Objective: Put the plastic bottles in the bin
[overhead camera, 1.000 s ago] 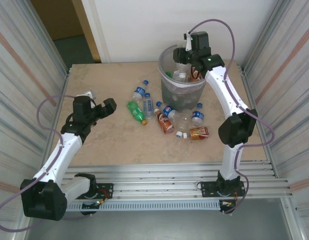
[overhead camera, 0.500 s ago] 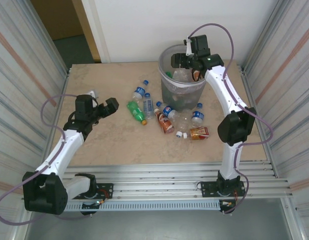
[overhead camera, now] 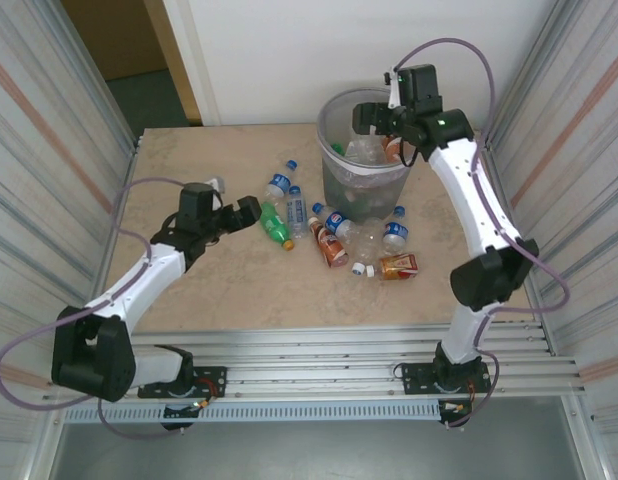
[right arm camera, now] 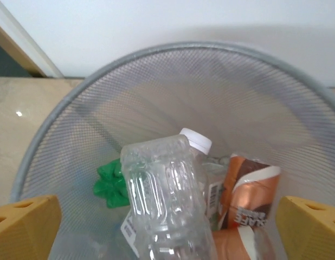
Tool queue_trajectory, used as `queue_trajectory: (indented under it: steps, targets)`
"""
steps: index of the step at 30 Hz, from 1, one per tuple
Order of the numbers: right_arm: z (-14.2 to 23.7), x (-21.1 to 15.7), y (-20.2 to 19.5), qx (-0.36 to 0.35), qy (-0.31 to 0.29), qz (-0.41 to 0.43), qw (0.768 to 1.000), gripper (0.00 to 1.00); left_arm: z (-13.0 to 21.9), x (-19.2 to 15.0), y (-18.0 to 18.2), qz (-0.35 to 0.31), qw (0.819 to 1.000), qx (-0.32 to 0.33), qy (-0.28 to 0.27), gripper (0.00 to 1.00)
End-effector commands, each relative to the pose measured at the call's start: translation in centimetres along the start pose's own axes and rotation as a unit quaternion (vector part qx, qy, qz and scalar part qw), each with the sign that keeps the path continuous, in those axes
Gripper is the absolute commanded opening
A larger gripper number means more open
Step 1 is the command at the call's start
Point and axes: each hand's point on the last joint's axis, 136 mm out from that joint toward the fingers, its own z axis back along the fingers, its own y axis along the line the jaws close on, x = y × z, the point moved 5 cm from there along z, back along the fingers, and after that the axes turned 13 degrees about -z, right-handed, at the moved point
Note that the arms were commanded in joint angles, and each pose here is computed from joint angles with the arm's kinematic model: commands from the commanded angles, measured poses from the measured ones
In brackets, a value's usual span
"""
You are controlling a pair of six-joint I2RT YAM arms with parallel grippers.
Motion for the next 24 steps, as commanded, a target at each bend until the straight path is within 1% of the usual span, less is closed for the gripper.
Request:
queue_trajectory:
  steps: [1, 3, 7, 12, 15, 17, 21, 24]
  targets:
    - [3.6, -0.3, -0.8, -0.024, -0.022, 0.002, 0.999, 0.98, -0.6, 1.5, -1.0, -0.004, 1.000, 0.008, -0.019, 0.97]
    - [4.8, -1.1, -1.7, -0.039, -0.025, -0.005, 0.999, 0.98, -1.4, 1.2, -1.1, -0.001, 1.000, 0.018, -0.008, 0.96]
    - [6.6, -3.8, -3.7, -0.072, -0.021, -0.019, 0.997, 0.98, -3.4, 0.5, -1.3, 0.004, 0.999, 0.032, 0.020, 0.96]
    - [9.7, -7.7, -7.2, -0.129, -0.027, -0.047, 0.990, 0.98, -5.8, -0.2, -1.6, 0.006, 0.998, 0.035, 0.051, 0.96]
    - [10.8, -10.2, -9.0, -0.151, -0.025, -0.065, 0.986, 0.98, -6.7, -0.4, -1.5, 0.007, 0.997, 0.042, 0.064, 0.96]
    - [11.1, -11.9, -10.0, -0.164, -0.018, -0.074, 0.983, 0.98, -7.4, -0.8, -1.5, 0.006, 0.996, 0.045, 0.074, 0.96]
    - [11.2, -15.2, -11.8, -0.195, 0.015, -0.084, 0.977, 0.98, -8.7, -1.5, -1.4, 0.006, 0.995, 0.048, 0.092, 0.96]
    - [11.1, -17.0, -12.7, -0.214, 0.034, -0.088, 0.972, 0.98, -9.7, -2.0, -1.2, 0.004, 0.993, 0.050, 0.104, 0.95]
